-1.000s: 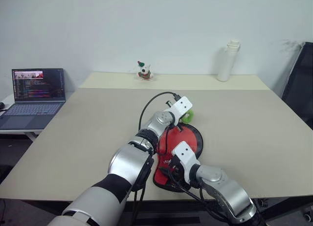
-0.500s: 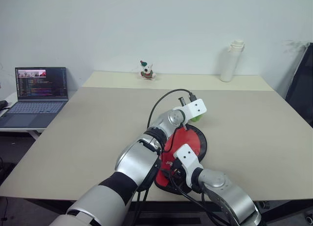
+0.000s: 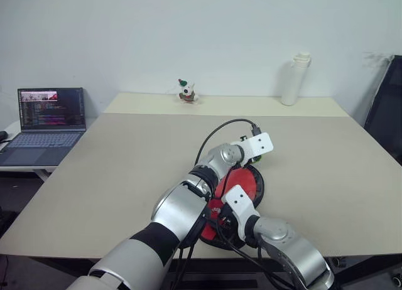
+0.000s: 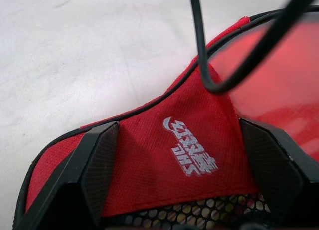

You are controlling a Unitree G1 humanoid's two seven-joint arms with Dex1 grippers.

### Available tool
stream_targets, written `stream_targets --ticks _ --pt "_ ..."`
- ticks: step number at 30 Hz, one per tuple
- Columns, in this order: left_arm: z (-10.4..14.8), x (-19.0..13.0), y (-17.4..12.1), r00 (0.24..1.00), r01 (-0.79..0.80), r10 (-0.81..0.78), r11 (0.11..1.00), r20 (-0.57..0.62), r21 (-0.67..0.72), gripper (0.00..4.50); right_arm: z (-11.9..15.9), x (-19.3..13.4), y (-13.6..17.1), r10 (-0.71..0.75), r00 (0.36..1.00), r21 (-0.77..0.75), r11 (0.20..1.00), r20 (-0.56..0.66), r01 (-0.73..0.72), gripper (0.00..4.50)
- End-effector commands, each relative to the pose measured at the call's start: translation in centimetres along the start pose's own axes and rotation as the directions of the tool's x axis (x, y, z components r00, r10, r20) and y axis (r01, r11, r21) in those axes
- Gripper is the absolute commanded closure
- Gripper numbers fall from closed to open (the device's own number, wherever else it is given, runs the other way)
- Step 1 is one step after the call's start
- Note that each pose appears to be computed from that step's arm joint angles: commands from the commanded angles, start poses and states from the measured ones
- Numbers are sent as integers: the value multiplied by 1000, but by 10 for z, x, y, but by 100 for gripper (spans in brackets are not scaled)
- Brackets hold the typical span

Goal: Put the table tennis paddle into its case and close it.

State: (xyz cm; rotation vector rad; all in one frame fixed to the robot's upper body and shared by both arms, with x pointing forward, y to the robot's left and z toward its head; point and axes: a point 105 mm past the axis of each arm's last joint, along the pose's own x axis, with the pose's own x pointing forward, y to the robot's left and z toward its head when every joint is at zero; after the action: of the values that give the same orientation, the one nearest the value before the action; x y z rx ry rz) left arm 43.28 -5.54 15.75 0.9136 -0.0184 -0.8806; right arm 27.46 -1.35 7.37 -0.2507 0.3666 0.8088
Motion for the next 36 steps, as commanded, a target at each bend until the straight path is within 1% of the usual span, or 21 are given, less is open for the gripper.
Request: stream_targets --ticks 1,5,9,12,14,16,21,23,25,28,31,36 --pt "2 -4 5 999 25 -26 999 29 33 156 -61 6 16 105 964 115 990 -245 -79 38" --pt "-3 -13 19 999 10 -9 1000 54 -22 156 -45 3 5 102 975 108 991 -195 -82 38" --pt "-4 -30 48 989 -36 60 983 132 -178 156 -14 -9 -3 123 989 115 987 -79 -113 38" --pt "-7 -52 75 965 -35 120 939 231 -343 156 21 -28 -12 144 987 149 977 67 -153 38" --pt "-13 -72 91 933 29 151 874 328 -485 156 43 -46 -24 130 978 153 976 163 -156 38" --pt "-21 -88 95 902 117 136 837 409 -535 156 52 -57 -36 95 973 166 977 209 -131 38" --pt "-62 -134 88 868 261 74 774 491 -577 156 61 -79 -81 -71 959 239 971 273 4 38" --pt "-73 -152 79 863 304 39 757 504 -579 156 58 -83 -97 -134 953 274 960 271 57 38" --pt "-78 -167 67 861 337 9 739 509 -584 156 49 -82 -114 -215 945 312 941 246 133 38" --pt "-81 -184 46 865 364 -24 718 502 -593 156 35 -73 -131 -292 934 343 915 203 212 38" --pt "-86 -196 28 884 349 -27 701 466 -622 156 30 -48 -141 -332 925 397 886 187 238 38" --pt "-85 -201 21 900 324 -19 697 435 -640 156 29 -21 -153 -383 907 431 858 173 280 38"
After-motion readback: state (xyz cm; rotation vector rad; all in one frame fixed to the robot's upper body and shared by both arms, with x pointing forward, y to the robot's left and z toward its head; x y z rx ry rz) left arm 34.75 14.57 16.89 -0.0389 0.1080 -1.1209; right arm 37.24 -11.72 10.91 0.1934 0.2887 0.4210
